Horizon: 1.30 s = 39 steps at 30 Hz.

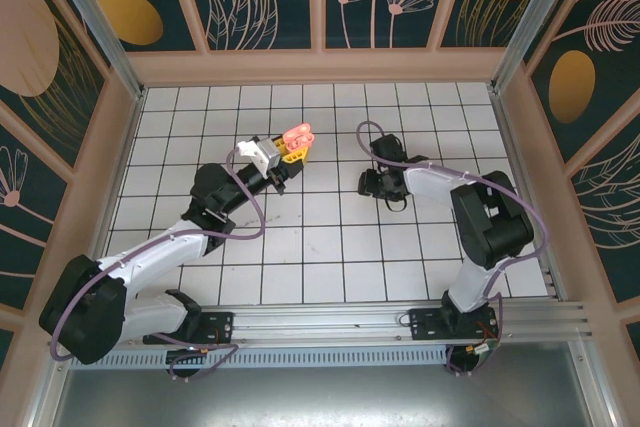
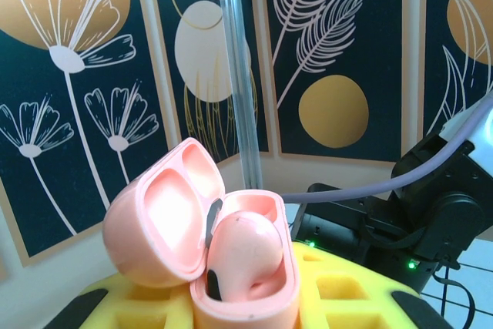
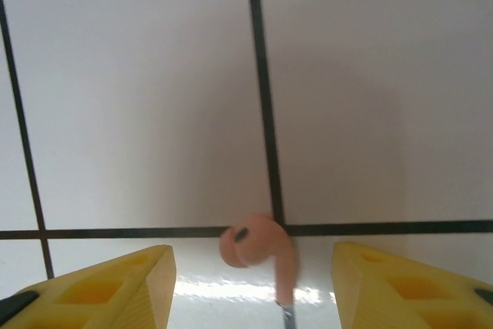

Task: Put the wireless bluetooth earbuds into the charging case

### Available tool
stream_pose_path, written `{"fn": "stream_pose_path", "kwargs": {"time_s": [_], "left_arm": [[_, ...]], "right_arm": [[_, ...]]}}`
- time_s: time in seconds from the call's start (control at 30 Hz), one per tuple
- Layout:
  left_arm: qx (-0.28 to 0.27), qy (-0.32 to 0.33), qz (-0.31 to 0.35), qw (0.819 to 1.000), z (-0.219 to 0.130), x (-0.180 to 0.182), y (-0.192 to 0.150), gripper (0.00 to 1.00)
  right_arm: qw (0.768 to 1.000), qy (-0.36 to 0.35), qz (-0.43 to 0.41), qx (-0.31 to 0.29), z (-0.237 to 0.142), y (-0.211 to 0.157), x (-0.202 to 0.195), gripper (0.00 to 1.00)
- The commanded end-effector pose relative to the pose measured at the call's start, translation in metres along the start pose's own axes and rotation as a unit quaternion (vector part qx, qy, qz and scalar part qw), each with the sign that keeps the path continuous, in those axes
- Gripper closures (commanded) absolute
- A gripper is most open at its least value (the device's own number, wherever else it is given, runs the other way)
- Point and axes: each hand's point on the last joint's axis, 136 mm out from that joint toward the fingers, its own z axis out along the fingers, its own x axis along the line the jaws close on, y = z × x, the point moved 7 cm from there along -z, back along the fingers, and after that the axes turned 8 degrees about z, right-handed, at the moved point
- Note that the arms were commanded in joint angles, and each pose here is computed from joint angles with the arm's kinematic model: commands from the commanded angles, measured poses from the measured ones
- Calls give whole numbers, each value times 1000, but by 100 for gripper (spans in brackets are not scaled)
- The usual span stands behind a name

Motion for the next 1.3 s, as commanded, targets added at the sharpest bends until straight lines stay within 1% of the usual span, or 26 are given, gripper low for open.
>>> {"fn": "stream_pose_path", "kwargs": {"time_s": [0.0,0.23,0.37,0.43,0.53,0.67,0.87,1.27], "left_arm": [[-20,9,7,1000,-3,1,8,100],[-20,11,8,1000,-3,1,7,100],[-20,9,7,1000,-3,1,7,100],[-20,8,8,1000,-3,1,7,100],[-21,8,8,1000,-2,1,7,100],[-22,10,7,1000,-3,1,6,100],[-24,13,10,1000,-3,1,5,100],[-27,13,15,999,-3,1,5,100]], "right_arm": [[1000,15,-8,-1,2,2,18,45],[1000,11,-15,5,3,-4,26,45],[1000,-5,-11,-3,-2,-3,23,45],[999,-25,-11,-18,-7,2,21,43],[999,-44,-18,-22,-13,10,24,42],[997,-73,-20,-15,-14,18,28,42],[992,-121,-18,16,-6,23,28,43],[988,-152,-10,36,5,24,33,48]]}}
